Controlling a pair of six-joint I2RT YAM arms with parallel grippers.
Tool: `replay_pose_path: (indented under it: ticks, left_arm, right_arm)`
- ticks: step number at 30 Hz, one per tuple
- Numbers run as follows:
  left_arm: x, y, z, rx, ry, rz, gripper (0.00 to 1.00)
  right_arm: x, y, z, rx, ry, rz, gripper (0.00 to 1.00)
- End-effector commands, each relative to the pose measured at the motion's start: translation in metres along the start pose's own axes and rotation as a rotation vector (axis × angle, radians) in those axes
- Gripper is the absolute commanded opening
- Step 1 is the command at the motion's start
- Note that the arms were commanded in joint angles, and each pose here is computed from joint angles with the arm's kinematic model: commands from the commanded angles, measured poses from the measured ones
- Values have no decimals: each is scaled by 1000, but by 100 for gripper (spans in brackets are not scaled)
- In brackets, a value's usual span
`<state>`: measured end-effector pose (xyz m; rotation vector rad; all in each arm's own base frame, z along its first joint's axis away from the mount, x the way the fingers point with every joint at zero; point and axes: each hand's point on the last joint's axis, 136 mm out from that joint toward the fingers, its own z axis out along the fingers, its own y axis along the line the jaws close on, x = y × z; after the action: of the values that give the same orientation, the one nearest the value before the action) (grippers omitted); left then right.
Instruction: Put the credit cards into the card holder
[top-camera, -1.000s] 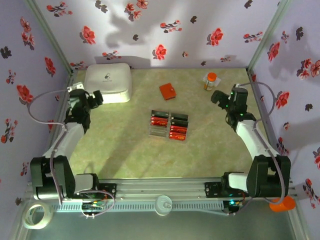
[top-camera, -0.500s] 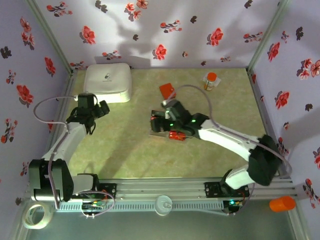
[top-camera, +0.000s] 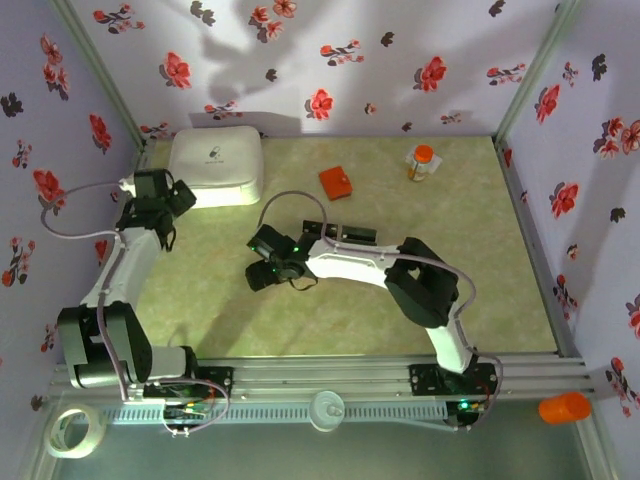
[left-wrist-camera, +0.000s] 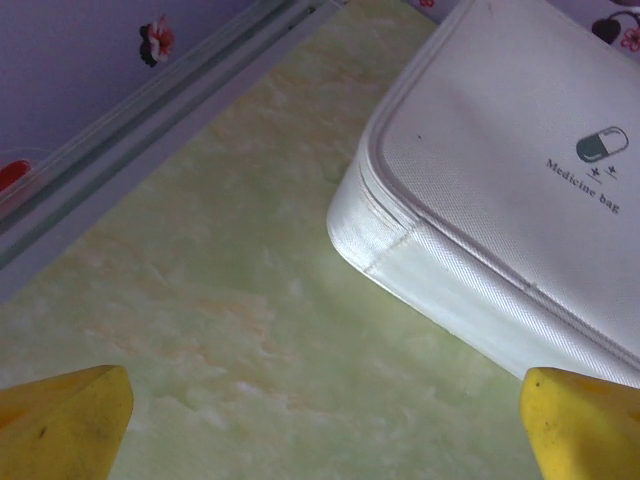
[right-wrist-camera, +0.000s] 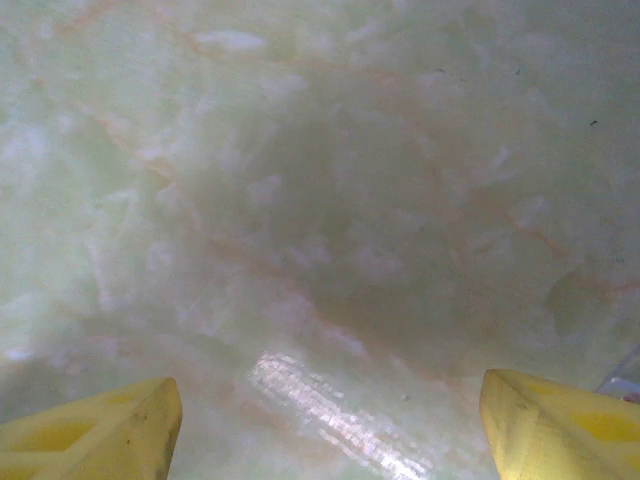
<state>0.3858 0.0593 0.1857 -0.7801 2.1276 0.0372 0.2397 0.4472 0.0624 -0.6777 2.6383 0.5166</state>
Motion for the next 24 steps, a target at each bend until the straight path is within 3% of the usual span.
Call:
replay_pose_path:
  ticks: [1, 15, 24]
  left_arm:
    - [-5, 5, -1, -22, -3, -29, 100]
    - [-4, 3, 1, -17, 4, -47, 100]
    - [0, 5, 1, -15, 9, -49, 100]
  right_arm:
    - [-2, -8, 5, 65, 8, 20, 79]
    - [19, -49, 8, 243, 43, -8, 79]
    - [28, -109, -11, 370, 35, 27, 79]
